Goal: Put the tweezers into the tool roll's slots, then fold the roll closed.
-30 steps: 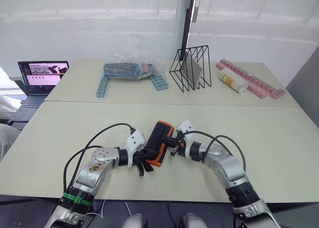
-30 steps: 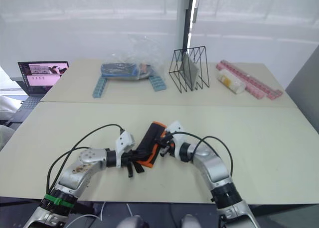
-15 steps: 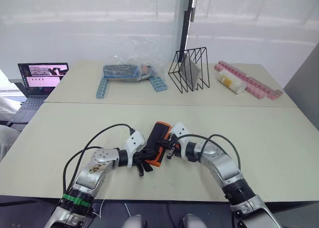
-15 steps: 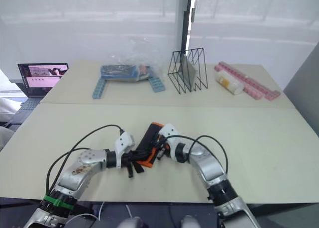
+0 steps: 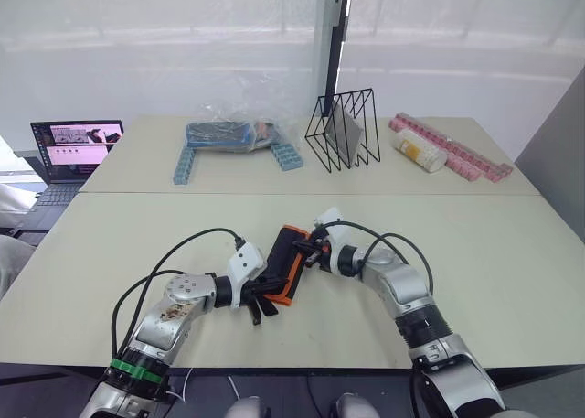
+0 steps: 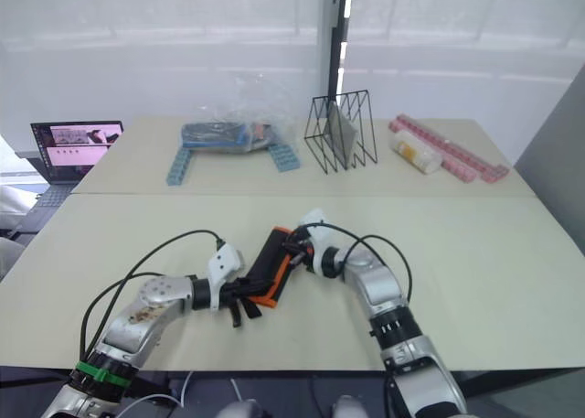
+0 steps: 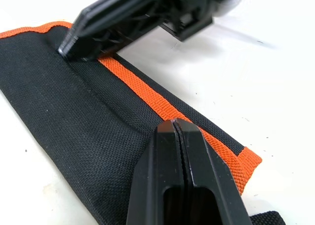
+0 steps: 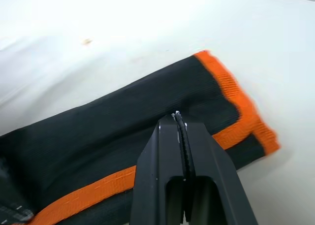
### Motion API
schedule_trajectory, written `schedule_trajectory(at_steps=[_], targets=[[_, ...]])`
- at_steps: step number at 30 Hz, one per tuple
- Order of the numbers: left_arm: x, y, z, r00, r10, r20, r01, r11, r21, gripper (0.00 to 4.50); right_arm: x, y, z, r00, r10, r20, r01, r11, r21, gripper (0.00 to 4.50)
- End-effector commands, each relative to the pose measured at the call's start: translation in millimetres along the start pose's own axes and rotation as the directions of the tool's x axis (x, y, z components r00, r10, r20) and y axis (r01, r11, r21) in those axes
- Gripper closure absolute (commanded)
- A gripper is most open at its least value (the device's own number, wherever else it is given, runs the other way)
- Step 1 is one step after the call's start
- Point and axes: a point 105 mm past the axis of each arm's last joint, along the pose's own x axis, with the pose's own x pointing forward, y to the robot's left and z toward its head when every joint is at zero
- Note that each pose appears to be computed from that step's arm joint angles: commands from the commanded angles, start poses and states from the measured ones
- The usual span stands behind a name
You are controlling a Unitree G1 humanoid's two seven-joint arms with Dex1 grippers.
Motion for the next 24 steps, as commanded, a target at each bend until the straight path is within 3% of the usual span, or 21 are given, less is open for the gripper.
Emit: schedule_trajectory(at_steps=[1,7,13,20,24], targets=[[-1,-13,-42,0.99,-0.036,-0.137,0.024,0.996,-0.09,4.48,-4,-23,-19,0.992,-0.109,-0.068,0.111,0.994,0.02,4.5],[-2,-11,-41,0.99,-0.027,-0.136,0.015,0.996,-0.087,4.48,-4,-21,-10,0.996,-0.081,-0.023,0.081,0.997,0.002,4.5],[-16,3,-18,0.997,0.045,-0.07,-0.046,0.999,-0.012,4.48,-21,4,42,0.968,0.055,0.244,-0.039,0.997,-0.07,4.5],[-60,9,44,0.981,0.155,0.114,-0.163,0.984,0.066,4.48,-68,1,75,0.929,0.06,0.366,-0.004,0.988,-0.152,4.5],[-108,12,74,0.921,0.264,0.287,-0.279,0.96,0.013,4.48,-103,-13,69,0.941,0.017,0.339,0.048,0.982,-0.181,4.5]])
